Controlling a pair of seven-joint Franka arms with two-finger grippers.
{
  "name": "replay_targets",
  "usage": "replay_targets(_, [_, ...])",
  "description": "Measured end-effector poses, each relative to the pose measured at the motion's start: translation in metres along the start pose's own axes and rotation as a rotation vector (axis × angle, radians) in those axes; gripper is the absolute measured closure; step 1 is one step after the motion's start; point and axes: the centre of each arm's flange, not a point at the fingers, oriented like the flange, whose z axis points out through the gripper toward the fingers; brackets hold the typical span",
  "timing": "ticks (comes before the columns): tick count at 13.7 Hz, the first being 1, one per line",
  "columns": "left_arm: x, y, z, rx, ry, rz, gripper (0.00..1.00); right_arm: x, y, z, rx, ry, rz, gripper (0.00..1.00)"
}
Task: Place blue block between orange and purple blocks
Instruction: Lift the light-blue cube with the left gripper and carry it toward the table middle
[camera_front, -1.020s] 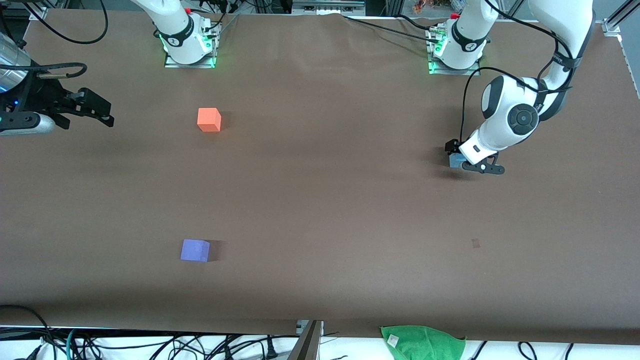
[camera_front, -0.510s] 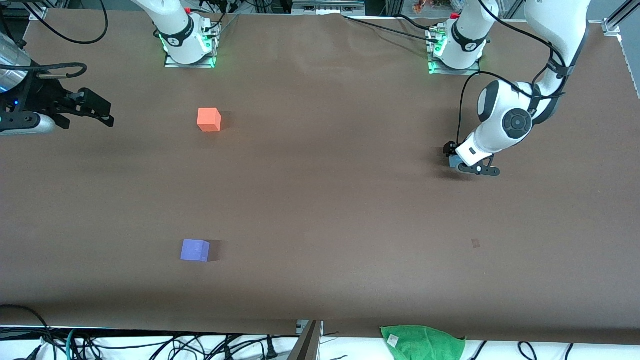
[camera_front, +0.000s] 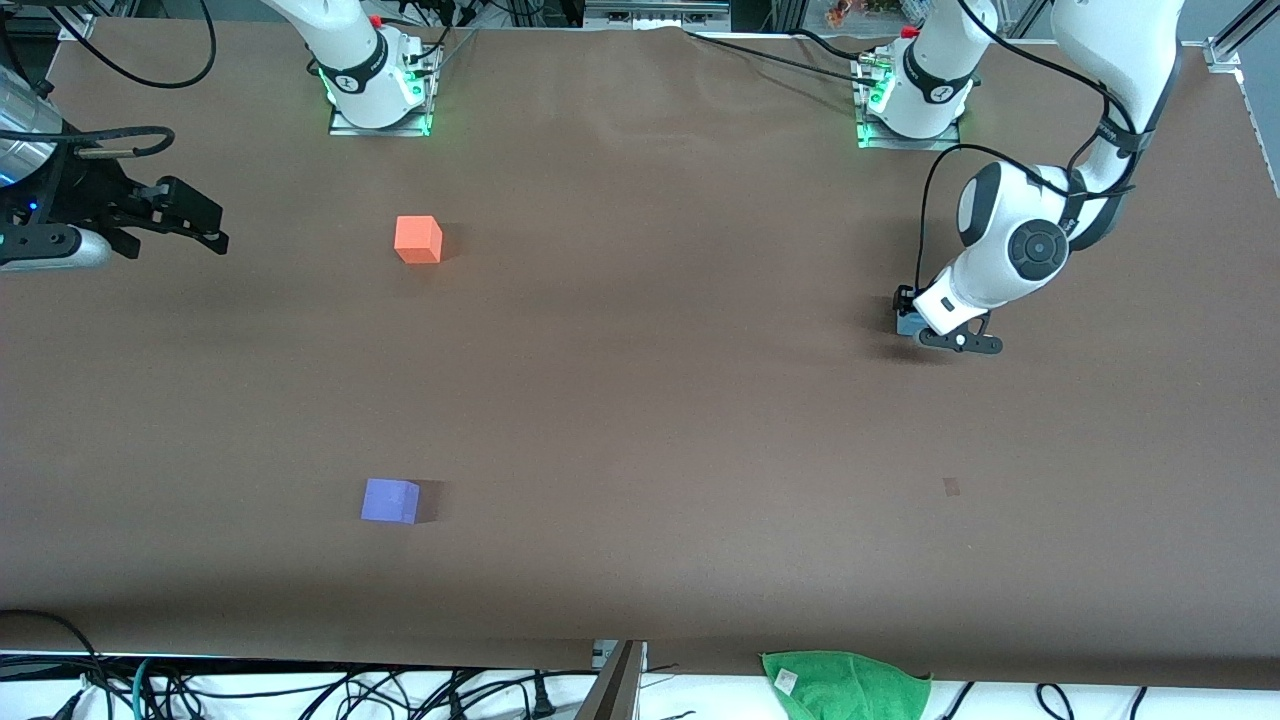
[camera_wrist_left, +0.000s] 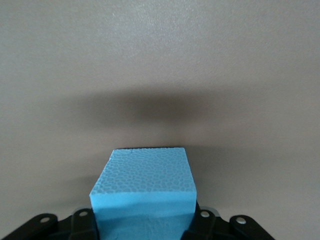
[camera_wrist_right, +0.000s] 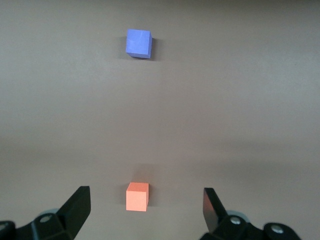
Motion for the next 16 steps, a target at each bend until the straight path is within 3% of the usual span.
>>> replay_targets(4, [0.025, 0.006, -0.09, 0.009, -0.065, 0.012, 0.42, 0.0, 0.001, 0.0, 0.0, 0.0, 0.002, 0.0])
replay_targets(8, [0.046, 0.072, -0.184, 0.021, -0.086, 0.119, 0.42, 0.0, 0.002, 0.0, 0.0, -0.001, 0.003, 0.0])
replay_targets(12, [0.049, 0.199, -0.19, 0.038, -0.058, 0.14, 0.42, 0.0, 0.002, 0.001, 0.0, -0.001, 0.004, 0.0])
replay_targets(16, [0.048, 0.338, -0.159, 0.043, -0.04, 0.041, 0.42, 0.001, 0.003, 0.0, 0.0, 0.001, 0.005, 0.0])
